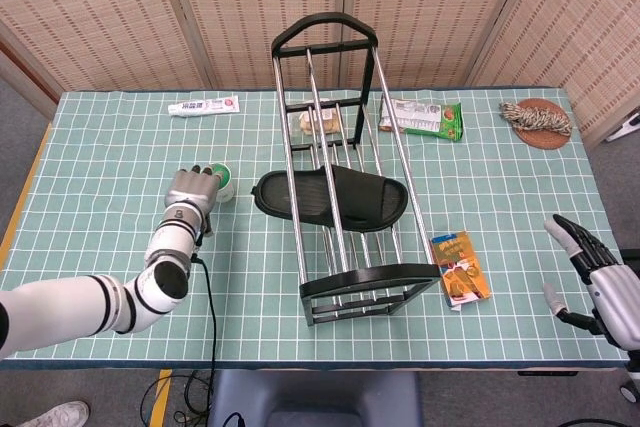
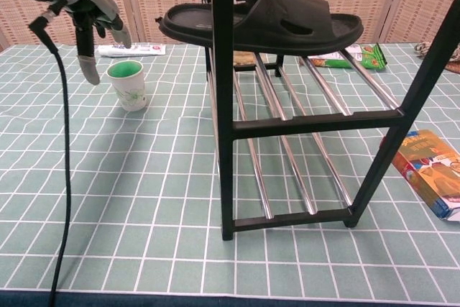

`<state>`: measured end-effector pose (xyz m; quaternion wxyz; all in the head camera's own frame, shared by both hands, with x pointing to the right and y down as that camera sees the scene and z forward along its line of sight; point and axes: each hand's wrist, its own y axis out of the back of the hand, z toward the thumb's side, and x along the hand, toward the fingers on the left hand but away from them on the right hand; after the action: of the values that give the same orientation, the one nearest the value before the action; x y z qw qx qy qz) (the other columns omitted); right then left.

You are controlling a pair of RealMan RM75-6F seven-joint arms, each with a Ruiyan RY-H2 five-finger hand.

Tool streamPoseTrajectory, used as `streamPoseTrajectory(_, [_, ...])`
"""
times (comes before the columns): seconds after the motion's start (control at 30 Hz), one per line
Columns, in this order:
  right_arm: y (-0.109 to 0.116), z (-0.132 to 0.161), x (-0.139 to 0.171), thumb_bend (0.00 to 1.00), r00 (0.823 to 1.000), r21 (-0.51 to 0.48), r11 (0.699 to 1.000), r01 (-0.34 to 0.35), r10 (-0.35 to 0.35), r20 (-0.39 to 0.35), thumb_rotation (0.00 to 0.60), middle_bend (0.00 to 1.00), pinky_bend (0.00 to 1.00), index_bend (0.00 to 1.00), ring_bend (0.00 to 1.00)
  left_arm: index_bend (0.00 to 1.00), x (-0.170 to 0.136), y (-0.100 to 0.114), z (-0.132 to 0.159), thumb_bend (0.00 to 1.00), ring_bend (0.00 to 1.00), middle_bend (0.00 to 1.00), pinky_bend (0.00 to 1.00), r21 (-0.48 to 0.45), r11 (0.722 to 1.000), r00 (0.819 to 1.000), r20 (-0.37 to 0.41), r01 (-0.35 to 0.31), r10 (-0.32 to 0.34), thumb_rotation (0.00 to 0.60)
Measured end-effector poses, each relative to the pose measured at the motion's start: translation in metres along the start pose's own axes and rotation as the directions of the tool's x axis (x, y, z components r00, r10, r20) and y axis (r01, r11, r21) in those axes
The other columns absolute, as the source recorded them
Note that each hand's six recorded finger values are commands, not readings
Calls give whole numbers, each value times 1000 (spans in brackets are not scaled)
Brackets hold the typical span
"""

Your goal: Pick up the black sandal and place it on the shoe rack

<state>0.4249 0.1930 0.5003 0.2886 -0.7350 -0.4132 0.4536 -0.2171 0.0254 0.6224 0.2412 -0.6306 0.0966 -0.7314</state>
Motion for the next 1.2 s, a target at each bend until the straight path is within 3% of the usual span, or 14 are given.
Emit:
streamPoseTrajectory(0.3, [-11, 4, -5, 450, 1000, 49, 999, -18, 18, 11, 600, 0, 86, 0, 0, 77, -8, -21, -59, 153, 0, 27, 124, -128, 991, 999, 9, -30, 31, 600])
streamPoseTrajectory(0.47, [-18, 8, -7, 449, 1000, 86, 996, -29, 28, 15, 600, 0, 86, 0, 0, 76, -26, -32, -83, 154, 0, 27, 111, -162, 980, 992, 39, -113, 121, 600])
streamPoseTrajectory(0.6, [-25, 7, -9, 449, 998, 116, 992, -47, 43, 39, 600, 0, 86, 0, 0, 75, -45, -48, -104, 153, 0, 27, 104, -175, 962, 974, 51, -209, 221, 600])
streamPoseTrajectory(0.83, [-39, -4, -17, 449, 991, 159, 984, -86, 67, 120, 600, 0, 86, 0, 0, 76, -89, -113, -153, 154, 0, 27, 93, -272, 901, 930, 49, -337, 363, 600])
streamPoseTrajectory(1.03, [-51, -12, -23, 449, 980, 186, 975, -121, 88, 180, 600, 0, 86, 0, 0, 76, -129, -185, -200, 153, 0, 27, 89, -385, 836, 909, -19, -392, 417, 600])
streamPoseTrajectory(1.2, [-62, -16, -27, 449, 971, 197, 969, -151, 108, 216, 600, 0, 86, 0, 0, 76, -140, -224, -224, 153, 0, 27, 87, -388, 816, 895, -62, -429, 441, 600])
